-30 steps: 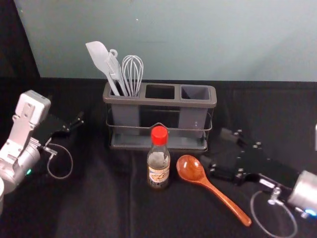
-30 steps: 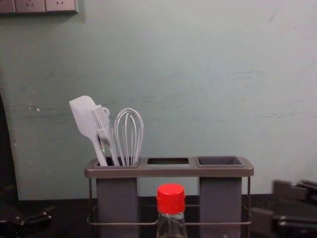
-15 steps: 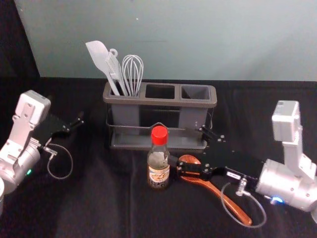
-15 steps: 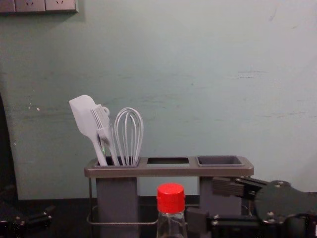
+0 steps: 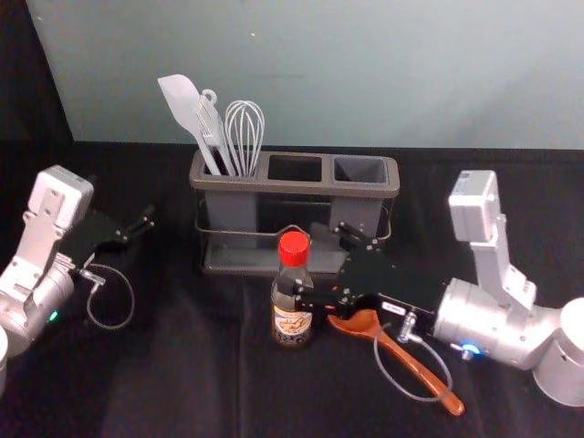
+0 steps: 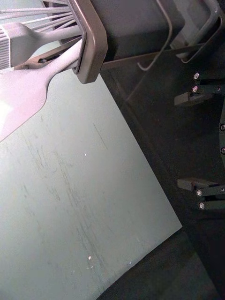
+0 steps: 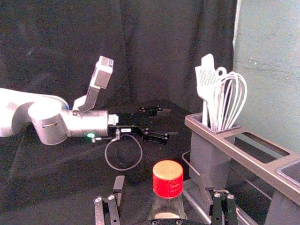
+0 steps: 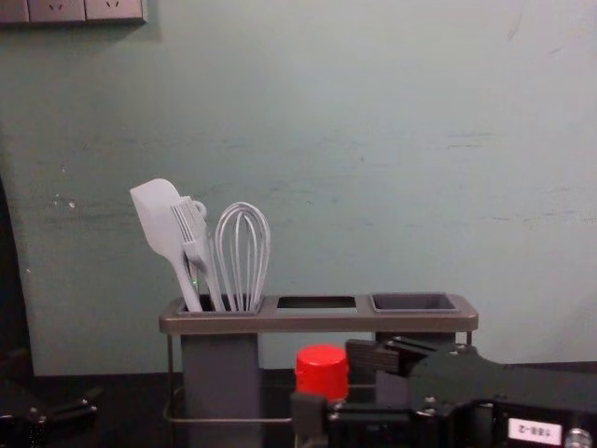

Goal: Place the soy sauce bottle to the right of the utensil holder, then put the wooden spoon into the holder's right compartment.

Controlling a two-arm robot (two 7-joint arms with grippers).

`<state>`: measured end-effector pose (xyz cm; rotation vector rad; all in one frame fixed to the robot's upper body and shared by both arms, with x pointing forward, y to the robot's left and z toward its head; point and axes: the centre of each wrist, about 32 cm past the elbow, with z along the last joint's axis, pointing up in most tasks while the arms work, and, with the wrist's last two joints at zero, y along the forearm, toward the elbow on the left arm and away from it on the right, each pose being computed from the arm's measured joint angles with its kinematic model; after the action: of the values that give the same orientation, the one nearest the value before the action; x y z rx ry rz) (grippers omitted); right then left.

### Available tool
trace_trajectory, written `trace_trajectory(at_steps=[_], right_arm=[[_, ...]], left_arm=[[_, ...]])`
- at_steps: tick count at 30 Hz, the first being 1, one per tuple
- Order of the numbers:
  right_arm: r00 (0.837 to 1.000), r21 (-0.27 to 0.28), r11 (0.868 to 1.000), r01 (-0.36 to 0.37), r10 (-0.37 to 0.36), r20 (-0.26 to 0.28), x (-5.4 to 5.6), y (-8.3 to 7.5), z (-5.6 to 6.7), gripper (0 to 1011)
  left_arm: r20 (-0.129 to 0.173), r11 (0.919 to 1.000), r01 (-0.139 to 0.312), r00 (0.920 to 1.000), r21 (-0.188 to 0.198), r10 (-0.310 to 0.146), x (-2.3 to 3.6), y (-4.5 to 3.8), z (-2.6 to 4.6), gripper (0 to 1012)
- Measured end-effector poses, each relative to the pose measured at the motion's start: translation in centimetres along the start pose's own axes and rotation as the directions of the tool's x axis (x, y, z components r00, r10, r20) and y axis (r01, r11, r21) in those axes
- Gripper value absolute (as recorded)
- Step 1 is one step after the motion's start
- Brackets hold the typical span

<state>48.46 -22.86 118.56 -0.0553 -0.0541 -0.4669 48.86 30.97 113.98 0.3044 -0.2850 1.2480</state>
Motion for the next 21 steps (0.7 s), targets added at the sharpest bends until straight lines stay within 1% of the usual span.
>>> trace_trajectory(at_steps=[5, 12, 16, 21], right_arm=[[1.0, -0.002, 1.0, -0.003, 0.003, 0.0, 0.3, 1.0, 0.0, 1003], [1.0, 0.001, 1.0, -0.011, 0.011, -0.003, 0.5, 1.9, 0.0, 1002], [1.0, 0.004, 1.0, -0.014, 0.014, -0.008, 0.4, 2.2, -0.1, 1002], [1.0, 0.003, 1.0, -0.014, 0.014, -0.008, 0.4, 2.2, -0.1, 1002]], left_arm=[[0.0, 1.0, 0.0, 1.0, 0.0, 0.0, 0.0, 0.0, 0.0, 1005], [0.0, 1.0, 0.0, 1.0, 0.0, 0.0, 0.0, 0.0, 0.0, 1005], [0.0, 1.0, 0.0, 1.0, 0.0, 0.0, 0.0, 0.0, 0.0, 1005], [0.0, 1.0, 0.0, 1.0, 0.0, 0.0, 0.0, 0.0, 0.0, 1005]])
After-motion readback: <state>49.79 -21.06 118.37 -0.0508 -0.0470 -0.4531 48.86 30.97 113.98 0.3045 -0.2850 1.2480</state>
